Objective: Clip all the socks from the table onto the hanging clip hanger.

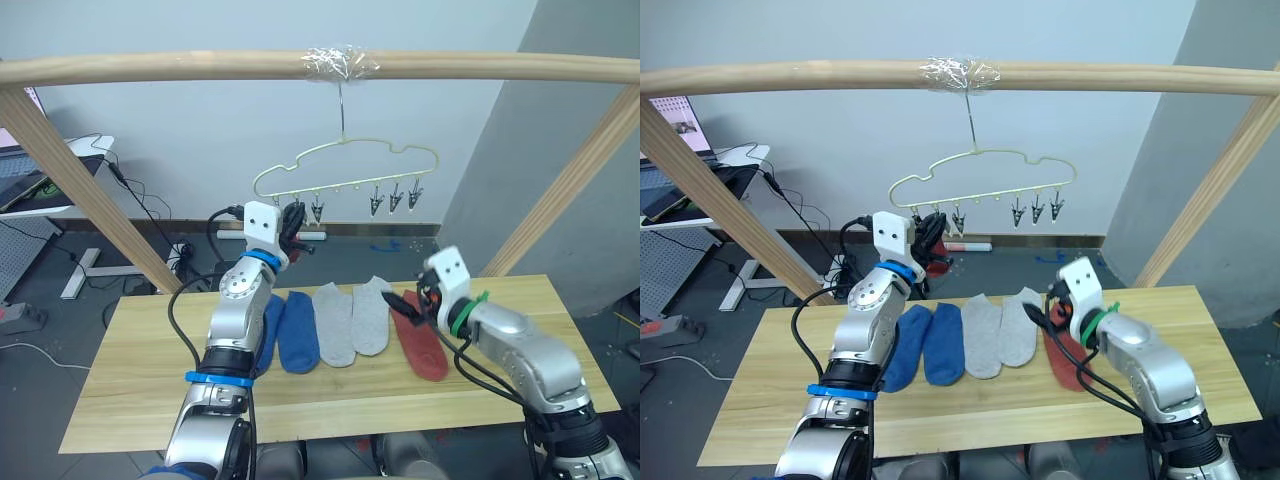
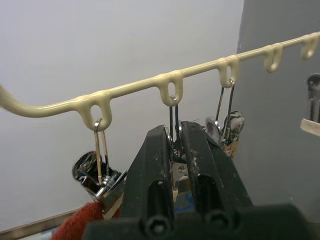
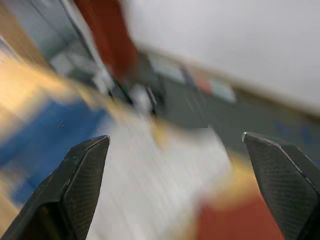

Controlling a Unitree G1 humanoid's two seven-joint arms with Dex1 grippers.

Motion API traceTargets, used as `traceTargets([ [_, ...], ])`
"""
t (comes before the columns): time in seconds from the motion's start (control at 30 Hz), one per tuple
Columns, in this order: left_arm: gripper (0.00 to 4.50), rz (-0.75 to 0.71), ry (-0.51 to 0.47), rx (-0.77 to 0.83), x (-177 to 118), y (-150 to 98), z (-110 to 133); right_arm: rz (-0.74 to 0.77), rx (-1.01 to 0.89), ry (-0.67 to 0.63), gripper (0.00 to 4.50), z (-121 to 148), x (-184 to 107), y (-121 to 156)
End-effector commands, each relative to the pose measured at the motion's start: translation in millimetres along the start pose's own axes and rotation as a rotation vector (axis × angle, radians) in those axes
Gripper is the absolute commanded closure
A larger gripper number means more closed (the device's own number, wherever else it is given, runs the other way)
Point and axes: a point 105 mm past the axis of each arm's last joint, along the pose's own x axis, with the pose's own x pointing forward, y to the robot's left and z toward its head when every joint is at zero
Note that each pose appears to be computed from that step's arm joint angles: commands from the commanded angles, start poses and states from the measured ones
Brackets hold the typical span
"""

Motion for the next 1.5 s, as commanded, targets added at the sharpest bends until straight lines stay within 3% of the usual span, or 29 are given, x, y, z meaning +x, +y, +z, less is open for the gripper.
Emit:
traceTargets([
  [0.03,4.43,-0.044,-0.026,-0.002,-4.4,-1.8,15.0,-0.105,-0.041,0.107,0.0,-34.8,19.1,-21.6],
  [0.33,4.43,-0.059,-0.006,-0.019,-11.9,-6.8,14.6,-0.134,0.032,0.249,0.0,-84.3,48.6,-37.6],
  [0.37,4.43,-0.058,-0.005,-0.02,-12.4,-7.1,14.6,-0.124,0.042,0.253,0.19,-86.7,48.8,-36.4],
  [0.47,4.43,-0.055,0.001,-0.022,-14.2,-6.2,13.5,-0.103,0.038,0.259,0.92,-92.0,46.4,-34.0],
  [0.8,4.43,-0.097,0.05,-0.108,-18.2,-8.1,7.0,-0.031,-0.055,0.198,4.47,-87.2,24.7,-31.9],
  [1.07,4.43,-0.244,0.14,-0.449,-27.1,-15.8,9.8,0.252,-0.233,-0.114,4.47,0.8,-7.2,20.8],
  [1.17,4.43,-0.326,0.145,-0.611,-33.6,-21.0,23.7,0.336,-0.243,-0.206,4.47,33.8,-11.9,46.4],
  [1.33,4.43,-0.407,0.152,-0.738,-42.5,-28.0,37.3,0.415,-0.216,-0.29,4.47,64.0,-7.4,78.1],
  [1.5,4.43,-0.427,0.154,-0.756,-44.6,-38.1,41.2,0.442,-0.172,-0.331,4.47,81.4,2.7,95.5],
])
